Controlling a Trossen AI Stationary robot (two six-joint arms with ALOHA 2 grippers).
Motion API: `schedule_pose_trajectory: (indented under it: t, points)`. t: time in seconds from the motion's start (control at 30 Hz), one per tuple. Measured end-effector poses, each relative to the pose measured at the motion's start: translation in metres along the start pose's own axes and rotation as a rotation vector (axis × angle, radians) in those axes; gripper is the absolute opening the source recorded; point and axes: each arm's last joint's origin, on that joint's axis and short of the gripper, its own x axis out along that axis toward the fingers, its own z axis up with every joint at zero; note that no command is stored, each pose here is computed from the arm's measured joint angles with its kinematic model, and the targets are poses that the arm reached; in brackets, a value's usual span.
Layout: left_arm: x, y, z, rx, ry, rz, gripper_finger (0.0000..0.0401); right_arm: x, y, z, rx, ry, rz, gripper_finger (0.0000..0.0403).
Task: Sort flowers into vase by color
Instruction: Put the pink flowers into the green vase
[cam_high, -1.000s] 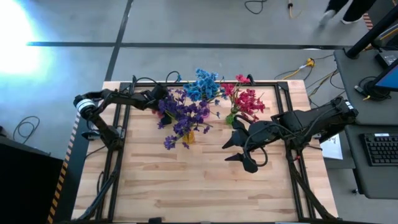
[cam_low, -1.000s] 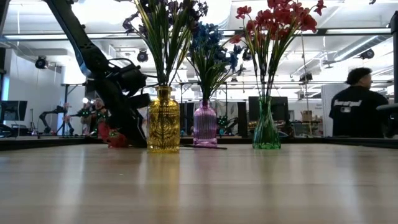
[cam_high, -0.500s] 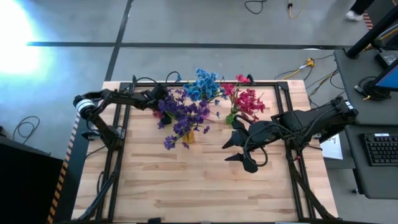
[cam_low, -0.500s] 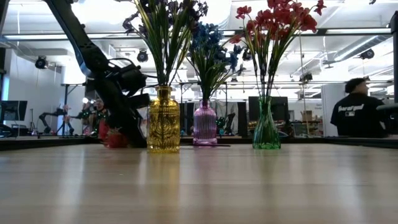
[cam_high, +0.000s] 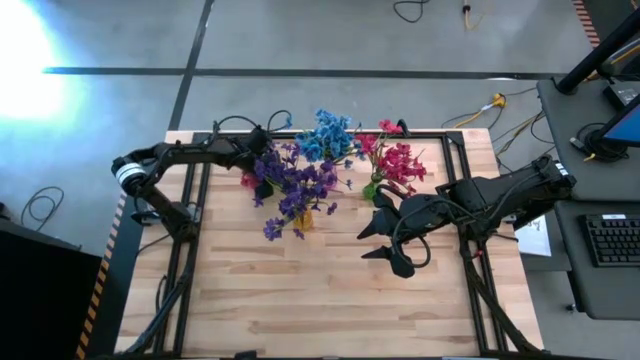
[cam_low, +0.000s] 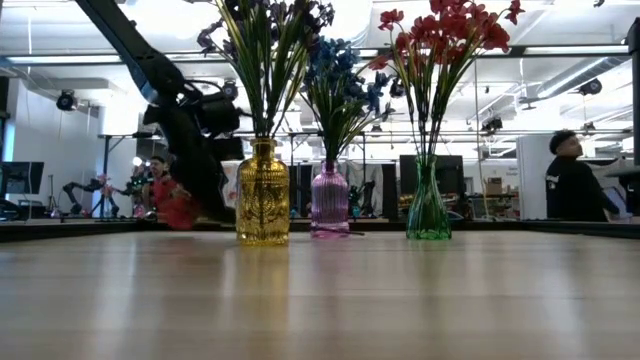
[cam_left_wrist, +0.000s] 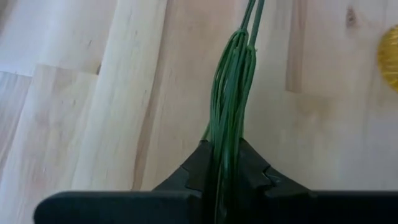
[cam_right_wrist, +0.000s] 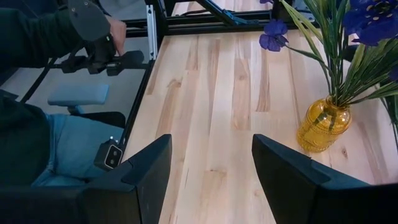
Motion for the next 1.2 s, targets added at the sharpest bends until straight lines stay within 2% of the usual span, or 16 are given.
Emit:
schedule_pose_trajectory:
  t: [0.4, 0.63, 0.8, 0.87, 0.97, 1.2]
  points:
    - [-0.029, -0.004, 0.01, -0.026, 0.066, -0.04, 0.0025, 0.0, 0.0, 0.0, -0.001, 0.001, 0.001, 0.0215]
    - [-0.05, -0.011, 0.01, -0.082, 0.069, -0.023, 0.0025, 0.0, 0.0, 0.0, -0.009, 0.001, 0.001, 0.0215]
    - [-0.066, -0.017, 0.008, -0.163, 0.068, -0.015, 0.0025, 0.0, 0.0, 0.0, -0.009, 0.001, 0.001, 0.0215]
    - [-0.072, -0.019, 0.006, -0.193, 0.081, 0.013, 0.0025, 0.0, 0.0, 0.0, -0.009, 0.0, 0.001, 0.0215]
    - [-0.081, -0.02, 0.004, -0.241, 0.098, 0.115, 0.0025, 0.0, 0.0, 0.0, -0.009, 0.001, 0.001, 0.0215]
    - [-0.098, -0.021, 0.002, -0.284, 0.098, 0.287, 0.0025, 0.0, 0.0, 0.0, -0.009, 0.0, 0.001, 0.0215]
